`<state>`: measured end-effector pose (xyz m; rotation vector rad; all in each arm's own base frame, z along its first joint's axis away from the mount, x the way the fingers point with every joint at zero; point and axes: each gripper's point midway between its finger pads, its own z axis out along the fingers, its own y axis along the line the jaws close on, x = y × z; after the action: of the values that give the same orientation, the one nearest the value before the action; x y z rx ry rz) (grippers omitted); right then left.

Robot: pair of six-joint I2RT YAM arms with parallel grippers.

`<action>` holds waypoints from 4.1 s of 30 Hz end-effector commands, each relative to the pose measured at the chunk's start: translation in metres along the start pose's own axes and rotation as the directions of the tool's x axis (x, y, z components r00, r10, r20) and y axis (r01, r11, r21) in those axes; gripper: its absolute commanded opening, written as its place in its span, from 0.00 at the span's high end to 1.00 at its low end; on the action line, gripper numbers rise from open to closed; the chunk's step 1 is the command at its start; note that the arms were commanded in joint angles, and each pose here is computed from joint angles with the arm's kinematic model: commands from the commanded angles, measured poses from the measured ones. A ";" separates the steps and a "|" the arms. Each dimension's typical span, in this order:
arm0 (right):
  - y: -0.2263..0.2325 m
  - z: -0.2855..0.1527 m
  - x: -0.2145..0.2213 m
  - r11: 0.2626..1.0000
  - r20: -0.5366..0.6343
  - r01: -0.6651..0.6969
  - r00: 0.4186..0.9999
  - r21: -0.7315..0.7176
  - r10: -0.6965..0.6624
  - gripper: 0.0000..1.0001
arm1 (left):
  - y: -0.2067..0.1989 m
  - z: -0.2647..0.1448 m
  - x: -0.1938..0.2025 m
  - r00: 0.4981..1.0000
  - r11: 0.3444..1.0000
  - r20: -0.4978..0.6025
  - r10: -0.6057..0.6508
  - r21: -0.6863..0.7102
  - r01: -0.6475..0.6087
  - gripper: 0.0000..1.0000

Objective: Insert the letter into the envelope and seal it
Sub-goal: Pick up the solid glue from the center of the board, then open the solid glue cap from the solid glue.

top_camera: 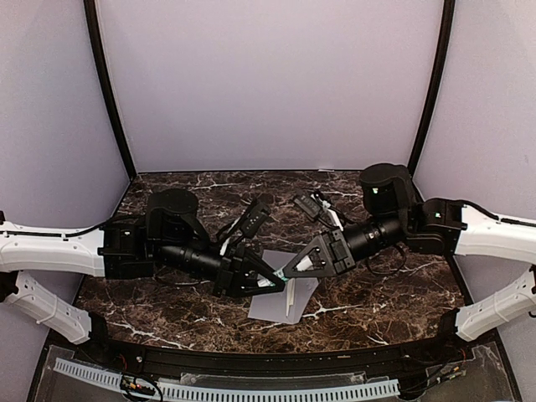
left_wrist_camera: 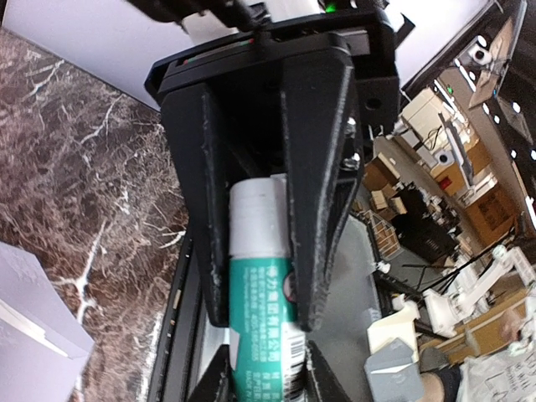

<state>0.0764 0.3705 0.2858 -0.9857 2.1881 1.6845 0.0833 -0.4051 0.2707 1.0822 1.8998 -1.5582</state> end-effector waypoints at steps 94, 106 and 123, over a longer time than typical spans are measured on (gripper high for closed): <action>-0.002 0.010 -0.026 0.997 0.233 -0.083 0.969 -0.006 0.082 0.95 | 0.009 -0.006 0.010 0.989 0.993 0.085 -0.121 0.014 0.121 0.77; -0.011 -0.002 -0.035 0.995 0.277 -0.092 0.958 0.046 0.076 0.97 | 0.010 -0.004 0.015 0.990 0.992 0.064 -0.124 0.013 0.124 0.96; -0.018 -0.025 -0.042 0.993 0.324 -0.097 0.944 0.073 0.068 0.98 | 0.011 -0.004 0.024 0.989 0.990 0.036 -0.142 0.020 0.142 0.98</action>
<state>0.1048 0.3754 0.2754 -0.6269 2.1918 1.6689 0.0893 -0.3993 0.2551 0.8888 1.9414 -1.6419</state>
